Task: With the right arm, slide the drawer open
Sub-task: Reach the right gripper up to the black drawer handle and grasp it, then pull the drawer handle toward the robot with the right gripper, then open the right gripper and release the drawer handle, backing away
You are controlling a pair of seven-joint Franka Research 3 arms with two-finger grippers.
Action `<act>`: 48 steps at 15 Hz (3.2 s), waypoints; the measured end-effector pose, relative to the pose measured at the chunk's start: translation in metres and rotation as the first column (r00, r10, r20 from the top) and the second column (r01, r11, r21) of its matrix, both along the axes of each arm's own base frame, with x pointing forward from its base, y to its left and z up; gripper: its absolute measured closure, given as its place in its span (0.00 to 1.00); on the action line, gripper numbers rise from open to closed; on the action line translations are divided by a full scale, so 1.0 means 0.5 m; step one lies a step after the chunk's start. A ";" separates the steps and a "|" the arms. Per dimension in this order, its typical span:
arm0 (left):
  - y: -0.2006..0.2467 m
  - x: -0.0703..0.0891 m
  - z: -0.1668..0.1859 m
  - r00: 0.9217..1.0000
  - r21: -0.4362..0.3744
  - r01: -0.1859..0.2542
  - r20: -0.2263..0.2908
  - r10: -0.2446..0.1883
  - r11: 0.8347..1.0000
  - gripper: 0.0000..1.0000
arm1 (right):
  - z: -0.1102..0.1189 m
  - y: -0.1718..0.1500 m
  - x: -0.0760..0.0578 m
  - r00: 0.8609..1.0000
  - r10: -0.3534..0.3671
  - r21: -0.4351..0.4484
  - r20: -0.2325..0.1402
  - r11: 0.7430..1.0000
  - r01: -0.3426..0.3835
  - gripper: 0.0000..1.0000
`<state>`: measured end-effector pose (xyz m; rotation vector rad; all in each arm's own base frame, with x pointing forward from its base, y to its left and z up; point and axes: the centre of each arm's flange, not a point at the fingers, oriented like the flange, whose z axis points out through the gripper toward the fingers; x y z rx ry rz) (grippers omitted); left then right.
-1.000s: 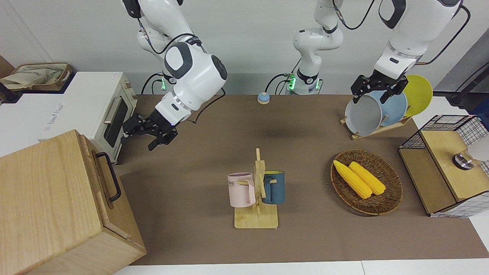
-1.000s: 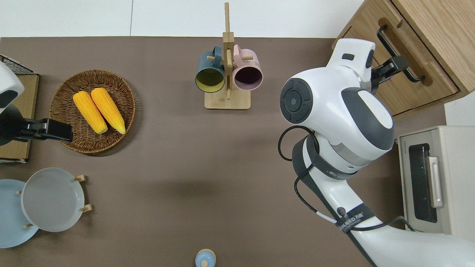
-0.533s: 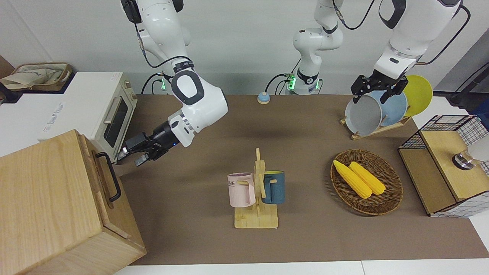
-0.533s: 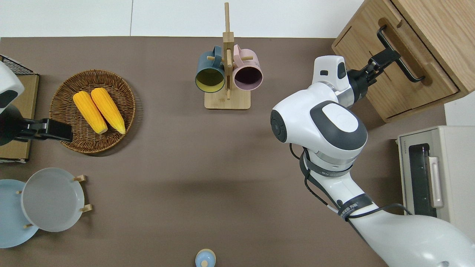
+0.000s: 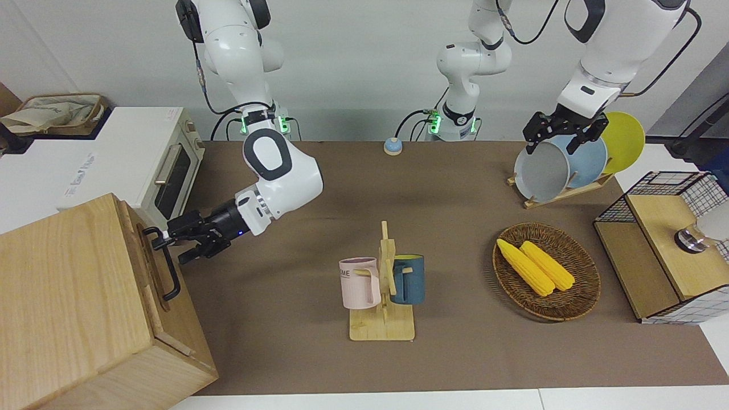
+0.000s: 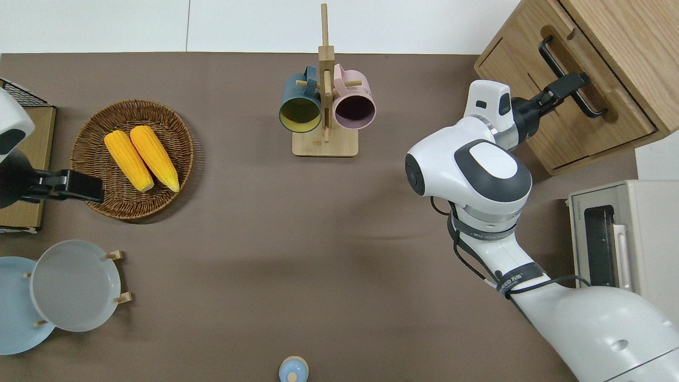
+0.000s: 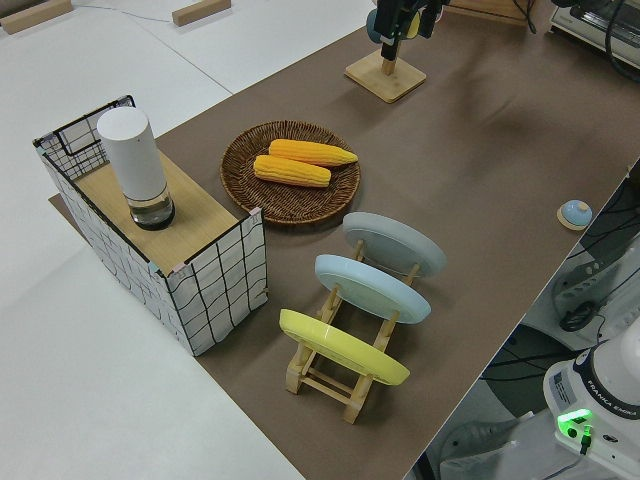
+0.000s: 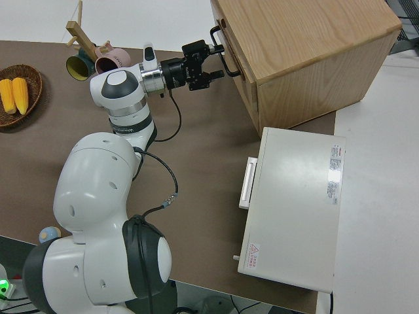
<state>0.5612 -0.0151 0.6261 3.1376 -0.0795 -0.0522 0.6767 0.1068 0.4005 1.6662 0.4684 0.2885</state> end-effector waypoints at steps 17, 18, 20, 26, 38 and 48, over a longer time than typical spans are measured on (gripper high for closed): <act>0.000 0.000 0.000 1.000 0.000 0.000 0.000 0.000 1.000 0.00 | -0.009 0.047 -0.010 0.999 0.011 -0.103 0.051 0.995 -0.006 0.81; 0.000 0.000 0.000 1.000 0.000 0.000 0.000 0.000 1.000 0.00 | -0.013 0.064 -0.017 0.998 0.006 -0.114 0.055 0.993 0.001 0.81; 0.000 0.000 0.000 1.000 0.000 0.000 0.000 0.000 1.000 0.00 | -0.022 0.121 -0.041 0.998 -0.004 -0.140 0.065 0.990 0.013 0.81; 0.000 0.000 0.000 1.000 0.000 0.000 0.000 0.000 1.000 0.00 | -0.018 0.253 -0.105 0.998 -0.003 -0.126 0.065 0.992 0.012 0.81; 0.000 0.000 0.000 1.000 0.000 0.000 0.000 0.000 1.000 0.00 | -0.004 0.412 -0.196 0.998 0.022 -0.087 0.059 0.996 -0.016 0.81; 0.000 0.000 0.000 1.000 0.000 0.000 0.000 0.000 1.000 0.00 | 0.000 0.433 -0.208 0.998 0.026 -0.076 0.058 0.997 -0.021 0.81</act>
